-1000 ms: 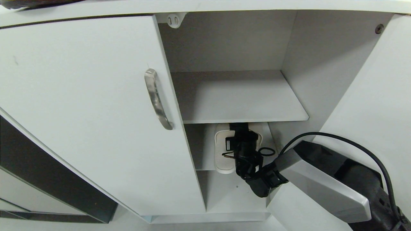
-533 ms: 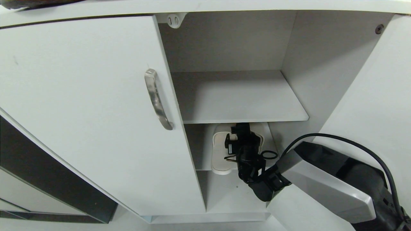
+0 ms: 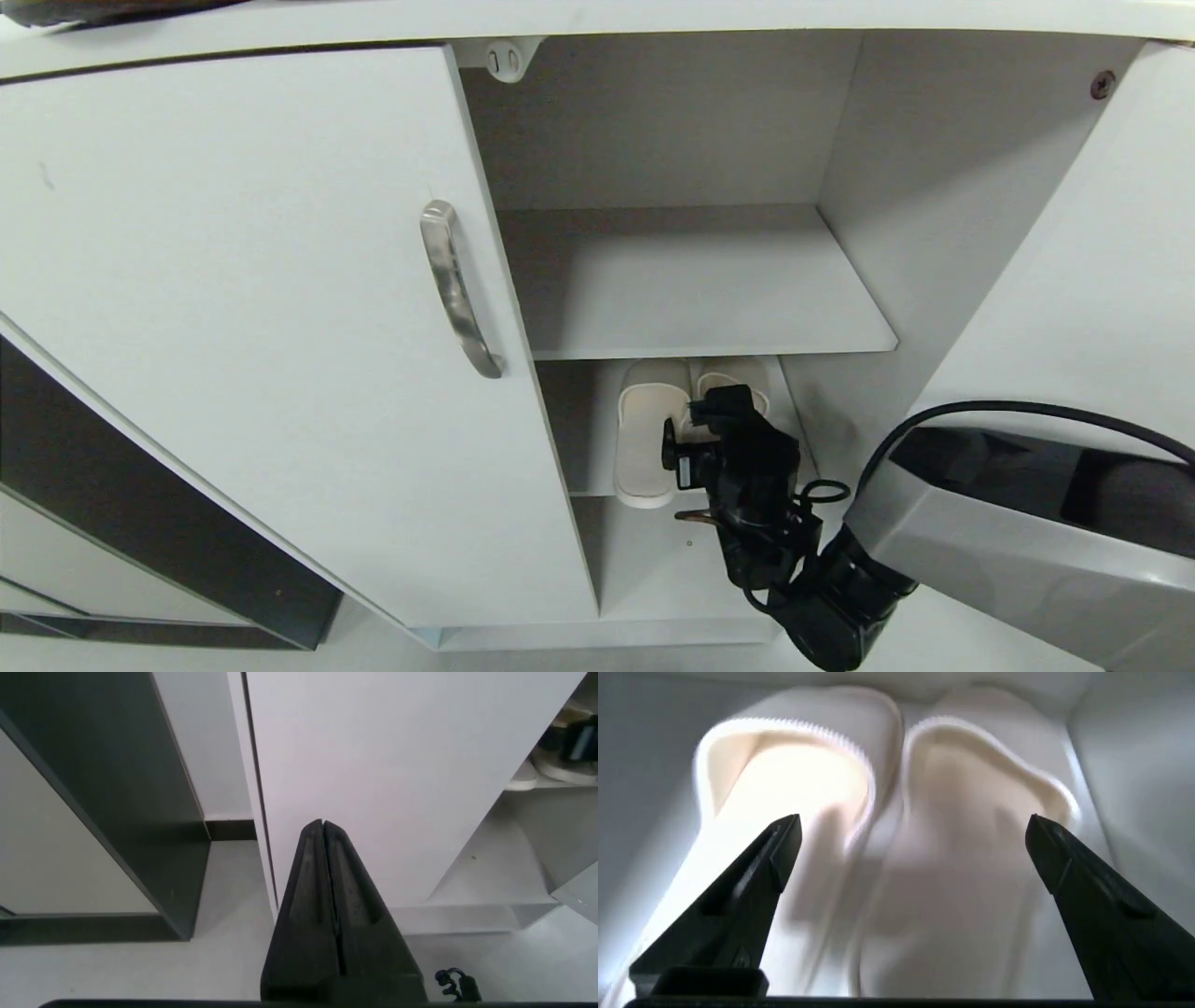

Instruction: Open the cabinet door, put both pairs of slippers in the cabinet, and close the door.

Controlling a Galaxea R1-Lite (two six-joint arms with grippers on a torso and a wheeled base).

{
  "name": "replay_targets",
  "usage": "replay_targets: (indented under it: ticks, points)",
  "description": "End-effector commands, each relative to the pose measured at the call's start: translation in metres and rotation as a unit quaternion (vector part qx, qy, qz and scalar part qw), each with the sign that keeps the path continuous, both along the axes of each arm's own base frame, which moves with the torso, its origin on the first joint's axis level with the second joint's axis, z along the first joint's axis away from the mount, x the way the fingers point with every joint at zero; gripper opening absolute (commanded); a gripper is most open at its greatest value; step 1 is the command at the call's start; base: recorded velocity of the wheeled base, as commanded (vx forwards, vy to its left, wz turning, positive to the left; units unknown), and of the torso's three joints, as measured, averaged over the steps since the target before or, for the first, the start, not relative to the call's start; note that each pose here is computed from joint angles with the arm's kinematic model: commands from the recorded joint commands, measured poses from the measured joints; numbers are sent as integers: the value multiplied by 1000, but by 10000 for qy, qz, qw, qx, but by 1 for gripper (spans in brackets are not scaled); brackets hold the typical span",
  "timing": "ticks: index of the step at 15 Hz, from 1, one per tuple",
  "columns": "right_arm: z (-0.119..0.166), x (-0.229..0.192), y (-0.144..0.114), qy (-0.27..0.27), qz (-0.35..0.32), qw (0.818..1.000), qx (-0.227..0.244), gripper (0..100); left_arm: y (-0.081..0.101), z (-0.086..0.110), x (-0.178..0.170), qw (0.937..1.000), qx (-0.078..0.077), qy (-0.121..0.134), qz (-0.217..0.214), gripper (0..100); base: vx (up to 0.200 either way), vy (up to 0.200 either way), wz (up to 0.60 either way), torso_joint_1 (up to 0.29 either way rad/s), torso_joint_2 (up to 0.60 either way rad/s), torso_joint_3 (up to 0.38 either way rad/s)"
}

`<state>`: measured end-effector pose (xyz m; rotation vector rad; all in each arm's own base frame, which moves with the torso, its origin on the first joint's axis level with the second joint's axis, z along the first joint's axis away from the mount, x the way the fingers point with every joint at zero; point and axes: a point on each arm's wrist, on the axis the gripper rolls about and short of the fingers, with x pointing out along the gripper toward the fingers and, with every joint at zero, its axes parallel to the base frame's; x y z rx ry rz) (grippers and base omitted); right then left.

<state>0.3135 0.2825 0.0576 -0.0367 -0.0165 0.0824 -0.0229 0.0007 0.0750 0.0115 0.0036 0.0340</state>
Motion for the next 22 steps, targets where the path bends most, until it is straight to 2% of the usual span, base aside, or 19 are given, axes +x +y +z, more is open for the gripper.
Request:
replay_targets:
  ticks: [1, 12, 22]
  points:
    - [1, -27, -3, -2, 200, 9998, 5, 100, 0, 0, 0, 10000, 4, 6, -1, 0, -200, 0, 0, 2, 2, 2]
    - [-1, -31, -3, -43, 231, 9997, 64, 100, 0, 0, 0, 10000, -4, 6, -1, 0, -200, 0, 0, 5, 2, 0]
    - [-2, -30, -3, -38, 223, 9997, 58, 100, 0, 0, 0, 10000, 4, 6, -17, 0, 0, 0, 0, 0, 0, 0]
